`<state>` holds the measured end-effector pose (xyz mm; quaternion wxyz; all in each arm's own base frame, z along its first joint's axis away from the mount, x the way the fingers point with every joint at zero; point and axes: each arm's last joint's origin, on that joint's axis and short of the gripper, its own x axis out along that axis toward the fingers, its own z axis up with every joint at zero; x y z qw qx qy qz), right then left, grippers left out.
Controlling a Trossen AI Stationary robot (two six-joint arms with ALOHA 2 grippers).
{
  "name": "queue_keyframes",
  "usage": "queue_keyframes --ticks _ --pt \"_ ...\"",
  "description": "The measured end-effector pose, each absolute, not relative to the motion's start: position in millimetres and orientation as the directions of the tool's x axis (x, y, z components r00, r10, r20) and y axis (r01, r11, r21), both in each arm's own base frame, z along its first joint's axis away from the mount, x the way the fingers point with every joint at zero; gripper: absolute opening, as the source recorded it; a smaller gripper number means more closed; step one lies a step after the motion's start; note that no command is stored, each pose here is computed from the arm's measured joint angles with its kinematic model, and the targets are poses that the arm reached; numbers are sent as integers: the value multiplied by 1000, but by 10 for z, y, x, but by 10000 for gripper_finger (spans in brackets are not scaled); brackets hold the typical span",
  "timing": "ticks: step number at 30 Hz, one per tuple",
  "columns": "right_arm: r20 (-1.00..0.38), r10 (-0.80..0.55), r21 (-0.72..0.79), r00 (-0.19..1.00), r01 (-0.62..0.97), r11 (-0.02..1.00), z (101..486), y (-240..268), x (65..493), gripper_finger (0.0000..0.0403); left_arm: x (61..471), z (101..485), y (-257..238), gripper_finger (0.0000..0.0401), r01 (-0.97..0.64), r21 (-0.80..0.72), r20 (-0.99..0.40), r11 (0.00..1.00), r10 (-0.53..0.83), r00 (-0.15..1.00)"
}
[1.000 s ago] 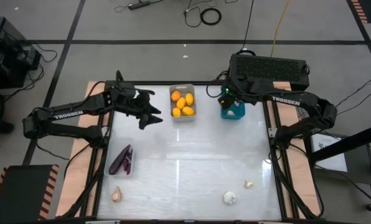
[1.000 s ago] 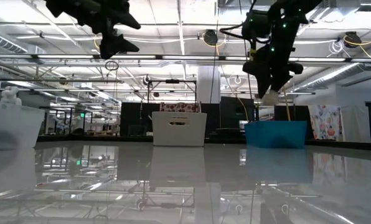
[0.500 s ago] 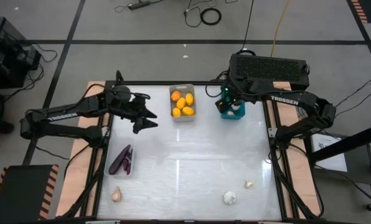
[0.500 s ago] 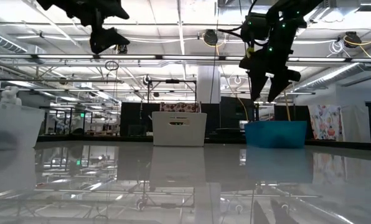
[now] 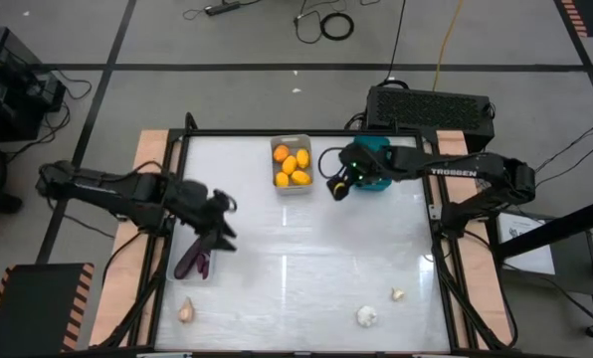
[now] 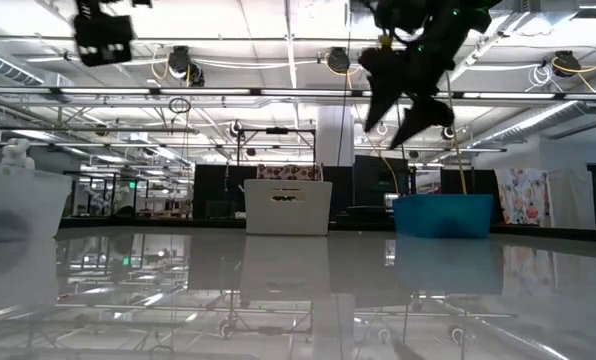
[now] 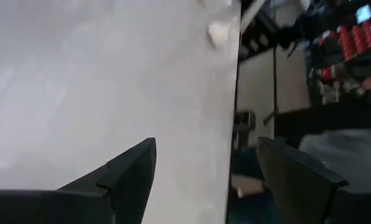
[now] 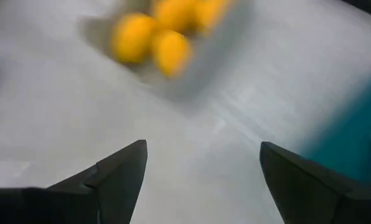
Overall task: Sort produce into baskets
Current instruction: Put the white garlic into the blue bin
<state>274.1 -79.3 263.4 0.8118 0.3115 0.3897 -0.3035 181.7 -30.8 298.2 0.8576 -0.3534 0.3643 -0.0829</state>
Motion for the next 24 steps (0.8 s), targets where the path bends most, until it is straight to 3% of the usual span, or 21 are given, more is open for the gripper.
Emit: queue_keyframes --ticks 6,13,17,24 --pt "-698 -244 328 673 603 727 2756 -623 2929 304 1692 2888 -729 283 -206 -723 -641 660 -529 556" --pt "-662 -265 301 701 572 763 2790 -666 2953 304 1459 2794 -1219 283 -467 -714 -688 522 -646 330" --pt "-646 -276 291 712 564 773 2807 -703 2958 304 1358 2686 -1442 283 -673 -588 -735 449 -644 212" --pt "-575 -280 295 769 513 806 2876 -707 3012 304 1301 2350 -1643 283 -933 -189 -873 305 -488 17"
